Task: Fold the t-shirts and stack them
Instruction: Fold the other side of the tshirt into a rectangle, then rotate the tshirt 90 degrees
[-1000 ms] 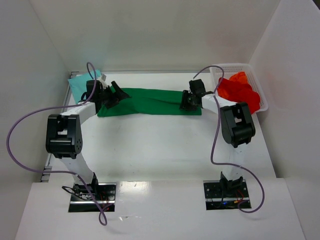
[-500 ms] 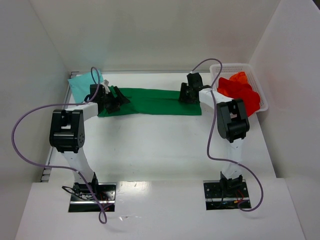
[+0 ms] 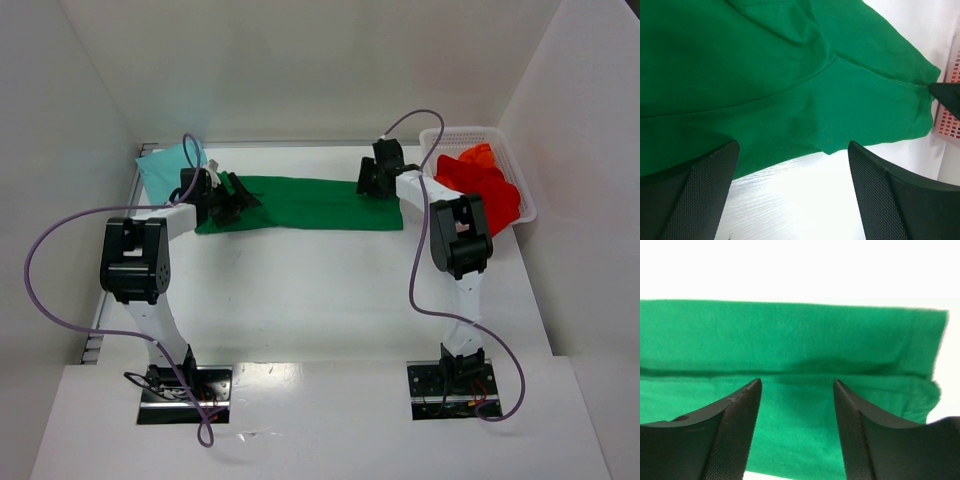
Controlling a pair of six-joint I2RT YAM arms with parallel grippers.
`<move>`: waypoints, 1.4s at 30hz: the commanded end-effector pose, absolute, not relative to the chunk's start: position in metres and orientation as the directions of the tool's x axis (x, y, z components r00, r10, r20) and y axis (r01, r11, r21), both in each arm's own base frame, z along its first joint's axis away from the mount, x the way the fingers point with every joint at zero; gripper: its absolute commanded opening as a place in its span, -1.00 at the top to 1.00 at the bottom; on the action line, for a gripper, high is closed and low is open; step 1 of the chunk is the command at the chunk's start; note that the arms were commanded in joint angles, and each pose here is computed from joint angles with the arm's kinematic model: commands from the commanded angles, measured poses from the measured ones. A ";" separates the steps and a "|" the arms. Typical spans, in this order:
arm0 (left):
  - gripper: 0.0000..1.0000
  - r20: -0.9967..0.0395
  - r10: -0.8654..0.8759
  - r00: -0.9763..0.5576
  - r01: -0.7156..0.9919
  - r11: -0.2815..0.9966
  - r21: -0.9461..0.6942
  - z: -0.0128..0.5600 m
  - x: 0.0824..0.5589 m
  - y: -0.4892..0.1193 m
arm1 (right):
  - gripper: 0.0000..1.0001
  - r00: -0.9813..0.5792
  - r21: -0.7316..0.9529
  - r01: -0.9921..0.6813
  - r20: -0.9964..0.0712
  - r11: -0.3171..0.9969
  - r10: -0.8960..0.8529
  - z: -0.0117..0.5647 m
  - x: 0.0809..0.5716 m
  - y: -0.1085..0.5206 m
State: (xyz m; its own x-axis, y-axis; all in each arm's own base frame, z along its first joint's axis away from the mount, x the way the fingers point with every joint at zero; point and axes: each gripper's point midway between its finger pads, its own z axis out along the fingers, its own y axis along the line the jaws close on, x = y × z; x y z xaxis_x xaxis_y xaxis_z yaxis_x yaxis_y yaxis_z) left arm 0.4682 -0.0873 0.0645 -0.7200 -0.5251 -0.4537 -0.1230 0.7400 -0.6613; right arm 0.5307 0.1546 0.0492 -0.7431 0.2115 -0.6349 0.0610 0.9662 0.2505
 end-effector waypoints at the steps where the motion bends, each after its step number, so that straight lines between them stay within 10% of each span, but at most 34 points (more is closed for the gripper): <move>1: -0.93 -0.507 -0.496 -0.705 -0.052 0.749 -0.660 0.088 0.479 -0.088 | -0.44 -0.663 0.225 0.056 -0.720 0.973 0.205 0.086 0.560 0.137; 6: -0.98 -0.526 -0.530 -0.666 -0.060 0.740 -0.670 0.121 0.481 -0.085 | -0.99 -0.609 0.137 -0.158 -0.793 0.978 0.012 0.124 0.558 0.145; 16: -1.00 -0.446 -0.713 -0.541 -0.219 0.631 -0.744 0.150 0.489 -0.074 | -0.99 -0.363 -0.285 -0.584 -0.745 0.760 -0.559 0.137 0.515 0.162; 42: -1.00 -0.473 -0.801 -0.367 -0.412 0.596 -0.689 0.148 0.488 -0.035 | -0.99 -0.408 -0.332 -0.754 -0.439 0.566 -0.801 -0.001 0.482 0.181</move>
State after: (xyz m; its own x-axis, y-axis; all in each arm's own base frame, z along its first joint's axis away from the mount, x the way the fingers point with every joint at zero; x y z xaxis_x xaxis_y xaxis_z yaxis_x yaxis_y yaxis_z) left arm 0.4792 -0.0414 0.1424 -0.3905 -0.8030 -0.4501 -0.4070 0.5892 -0.6980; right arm 0.5108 0.1575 0.0325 -0.4314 -0.7168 -0.5478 -0.6907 0.6530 -0.3107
